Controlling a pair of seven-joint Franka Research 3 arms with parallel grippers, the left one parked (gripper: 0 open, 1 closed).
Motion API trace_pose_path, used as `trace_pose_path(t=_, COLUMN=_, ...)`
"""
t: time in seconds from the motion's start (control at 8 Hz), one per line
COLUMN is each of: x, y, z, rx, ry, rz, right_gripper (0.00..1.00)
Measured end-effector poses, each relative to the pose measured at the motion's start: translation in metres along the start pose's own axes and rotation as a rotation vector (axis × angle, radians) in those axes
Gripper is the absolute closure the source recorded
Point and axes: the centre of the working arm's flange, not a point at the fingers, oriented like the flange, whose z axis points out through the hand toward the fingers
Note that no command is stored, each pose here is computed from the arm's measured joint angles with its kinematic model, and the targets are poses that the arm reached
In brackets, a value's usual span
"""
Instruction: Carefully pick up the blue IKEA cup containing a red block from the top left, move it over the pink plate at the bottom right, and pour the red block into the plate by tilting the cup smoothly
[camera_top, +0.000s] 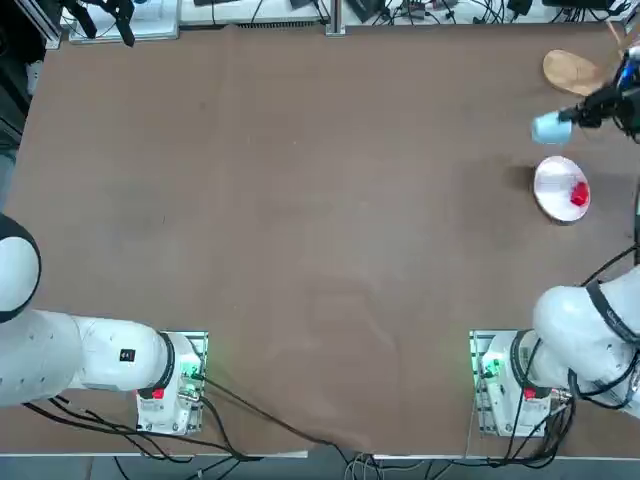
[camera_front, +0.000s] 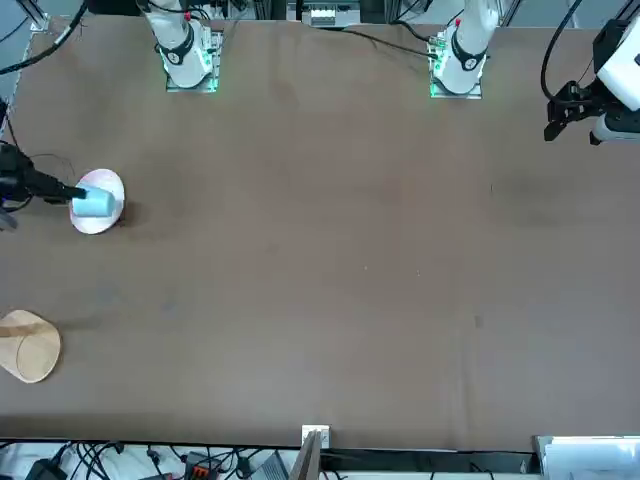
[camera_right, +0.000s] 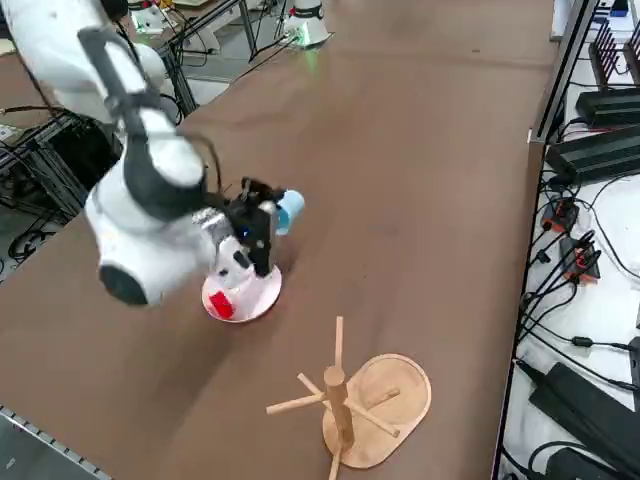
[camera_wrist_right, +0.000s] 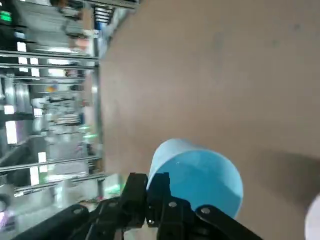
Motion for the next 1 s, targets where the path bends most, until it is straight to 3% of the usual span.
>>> trace_pose_path(t=0.38, x=0.034, y=-0.083, z=0.058, rx=-0.327, ry=-0.003, rz=0.026, right_gripper=0.97)
trace_pose_path(t=1.0, x=0.075, y=-0.164, z=0.149, rx=-0.741, ry=0.018, rz=0.173, right_gripper=0.97)
